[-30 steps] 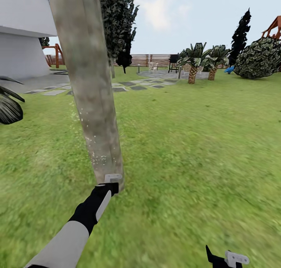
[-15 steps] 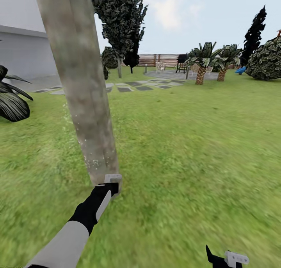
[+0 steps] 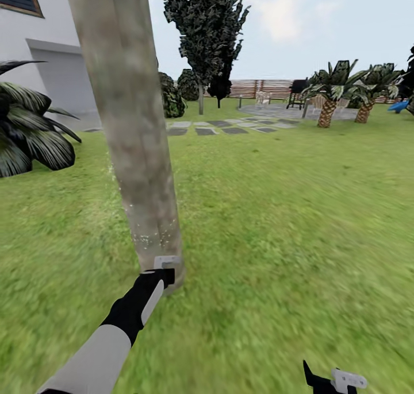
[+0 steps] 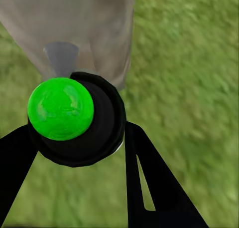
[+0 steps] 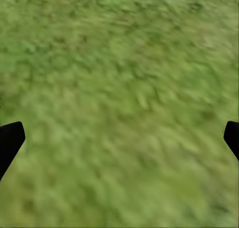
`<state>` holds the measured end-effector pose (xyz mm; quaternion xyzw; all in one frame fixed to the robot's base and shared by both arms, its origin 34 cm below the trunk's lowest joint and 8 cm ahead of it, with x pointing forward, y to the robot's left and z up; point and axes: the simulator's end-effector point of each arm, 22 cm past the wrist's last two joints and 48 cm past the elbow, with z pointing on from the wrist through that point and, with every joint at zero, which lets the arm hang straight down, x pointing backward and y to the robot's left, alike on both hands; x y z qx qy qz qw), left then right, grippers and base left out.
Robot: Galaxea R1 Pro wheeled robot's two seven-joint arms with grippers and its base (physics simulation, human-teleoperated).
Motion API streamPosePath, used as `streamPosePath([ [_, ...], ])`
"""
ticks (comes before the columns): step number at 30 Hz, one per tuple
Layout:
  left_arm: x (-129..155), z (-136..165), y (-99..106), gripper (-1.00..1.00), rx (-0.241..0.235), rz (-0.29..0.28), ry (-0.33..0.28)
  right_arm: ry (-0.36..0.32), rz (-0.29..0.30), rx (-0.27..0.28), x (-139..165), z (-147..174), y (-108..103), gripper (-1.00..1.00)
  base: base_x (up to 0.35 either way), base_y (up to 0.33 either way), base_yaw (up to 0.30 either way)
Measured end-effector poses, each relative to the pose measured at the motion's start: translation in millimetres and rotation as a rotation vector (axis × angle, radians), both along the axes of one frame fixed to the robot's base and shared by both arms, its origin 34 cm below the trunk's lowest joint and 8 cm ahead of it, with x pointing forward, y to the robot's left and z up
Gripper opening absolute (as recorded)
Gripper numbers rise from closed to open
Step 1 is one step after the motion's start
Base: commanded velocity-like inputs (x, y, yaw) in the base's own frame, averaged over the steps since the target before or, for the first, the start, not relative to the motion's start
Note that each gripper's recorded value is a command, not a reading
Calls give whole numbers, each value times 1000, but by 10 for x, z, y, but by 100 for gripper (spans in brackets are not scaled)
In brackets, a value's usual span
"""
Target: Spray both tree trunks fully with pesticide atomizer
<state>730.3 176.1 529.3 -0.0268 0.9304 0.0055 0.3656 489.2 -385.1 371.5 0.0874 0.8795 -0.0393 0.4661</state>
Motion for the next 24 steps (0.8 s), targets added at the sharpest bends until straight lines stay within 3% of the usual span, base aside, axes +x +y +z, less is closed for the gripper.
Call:
streamPosePath([
  [13, 1, -2, 24, -100, 3, 2, 0, 0, 0, 0, -1, -1, 1, 100, 42, -262, 276],
  [19, -9, -14, 24, -100, 2, 2, 2, 0, 0, 0, 0, 0, -1, 100, 0, -22, 241],
  [24, 132, 174, 24, -100, 18, 28, -57, 0, -1, 0, 0, 1, -2, 100, 0, 0, 16],
])
